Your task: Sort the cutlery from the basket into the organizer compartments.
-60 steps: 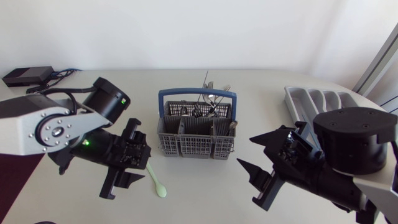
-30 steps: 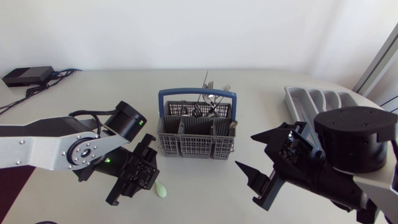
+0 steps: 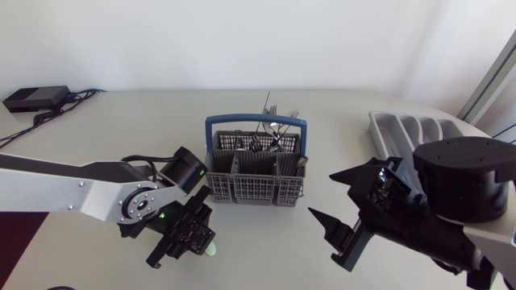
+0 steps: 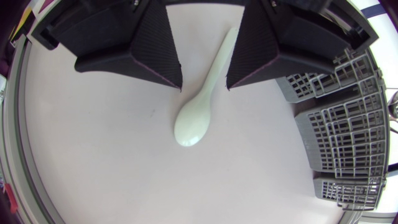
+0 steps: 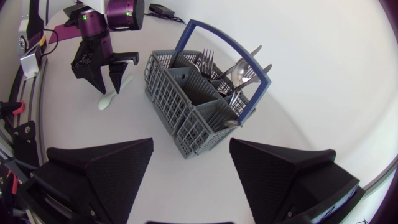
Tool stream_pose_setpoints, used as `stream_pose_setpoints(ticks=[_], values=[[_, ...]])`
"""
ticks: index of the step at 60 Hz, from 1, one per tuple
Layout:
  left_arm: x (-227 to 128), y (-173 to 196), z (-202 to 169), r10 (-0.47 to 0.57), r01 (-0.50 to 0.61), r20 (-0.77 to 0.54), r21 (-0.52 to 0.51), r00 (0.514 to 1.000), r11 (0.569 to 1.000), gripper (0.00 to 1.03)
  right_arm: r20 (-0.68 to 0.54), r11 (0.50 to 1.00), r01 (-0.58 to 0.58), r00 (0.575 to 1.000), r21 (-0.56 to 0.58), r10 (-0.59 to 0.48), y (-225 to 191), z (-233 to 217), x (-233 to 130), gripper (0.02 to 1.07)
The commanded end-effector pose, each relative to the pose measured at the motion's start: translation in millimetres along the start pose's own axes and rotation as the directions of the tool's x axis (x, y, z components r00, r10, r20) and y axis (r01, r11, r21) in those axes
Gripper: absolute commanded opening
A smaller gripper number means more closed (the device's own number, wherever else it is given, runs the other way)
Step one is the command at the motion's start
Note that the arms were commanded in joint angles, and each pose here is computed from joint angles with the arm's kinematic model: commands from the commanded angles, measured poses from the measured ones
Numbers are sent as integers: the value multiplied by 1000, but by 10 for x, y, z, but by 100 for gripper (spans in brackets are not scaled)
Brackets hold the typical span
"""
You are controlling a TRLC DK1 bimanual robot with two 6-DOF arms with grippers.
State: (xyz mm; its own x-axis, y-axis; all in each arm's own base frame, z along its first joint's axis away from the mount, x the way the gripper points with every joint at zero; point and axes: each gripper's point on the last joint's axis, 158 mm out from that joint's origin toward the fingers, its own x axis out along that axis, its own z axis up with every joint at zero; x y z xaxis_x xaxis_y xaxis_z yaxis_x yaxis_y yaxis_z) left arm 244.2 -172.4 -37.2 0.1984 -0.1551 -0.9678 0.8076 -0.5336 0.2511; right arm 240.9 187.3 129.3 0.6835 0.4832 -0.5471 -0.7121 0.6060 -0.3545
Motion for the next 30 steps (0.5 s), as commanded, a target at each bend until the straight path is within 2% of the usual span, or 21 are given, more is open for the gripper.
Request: stream_pose_setpoints(ticks=[1, 8, 12, 19, 30], values=[[92, -43, 10, -33, 33, -7, 56, 999, 998, 46, -15, 1000, -10, 1000, 29, 10, 23, -76, -1, 91], [134, -29, 23, -45, 46, -13, 65, 999, 997, 41, -12, 1000, -6, 1000, 28, 6, 12, -80, -19, 91], [168, -53, 38, -62, 63, -18, 90, 998, 994, 33, -10, 999, -3, 1000, 33, 3, -1, -87, -28, 91], [200, -95, 55, -95, 99, -39, 113, 995, 989, 27, -9, 999, 2, 1000, 37, -2, -15, -112, -35, 91], [200, -263, 11, -256, 264, -81, 118, 963, 957, 15, -6, 999, 8, 1000, 41, -7, -35, -137, -51, 92]])
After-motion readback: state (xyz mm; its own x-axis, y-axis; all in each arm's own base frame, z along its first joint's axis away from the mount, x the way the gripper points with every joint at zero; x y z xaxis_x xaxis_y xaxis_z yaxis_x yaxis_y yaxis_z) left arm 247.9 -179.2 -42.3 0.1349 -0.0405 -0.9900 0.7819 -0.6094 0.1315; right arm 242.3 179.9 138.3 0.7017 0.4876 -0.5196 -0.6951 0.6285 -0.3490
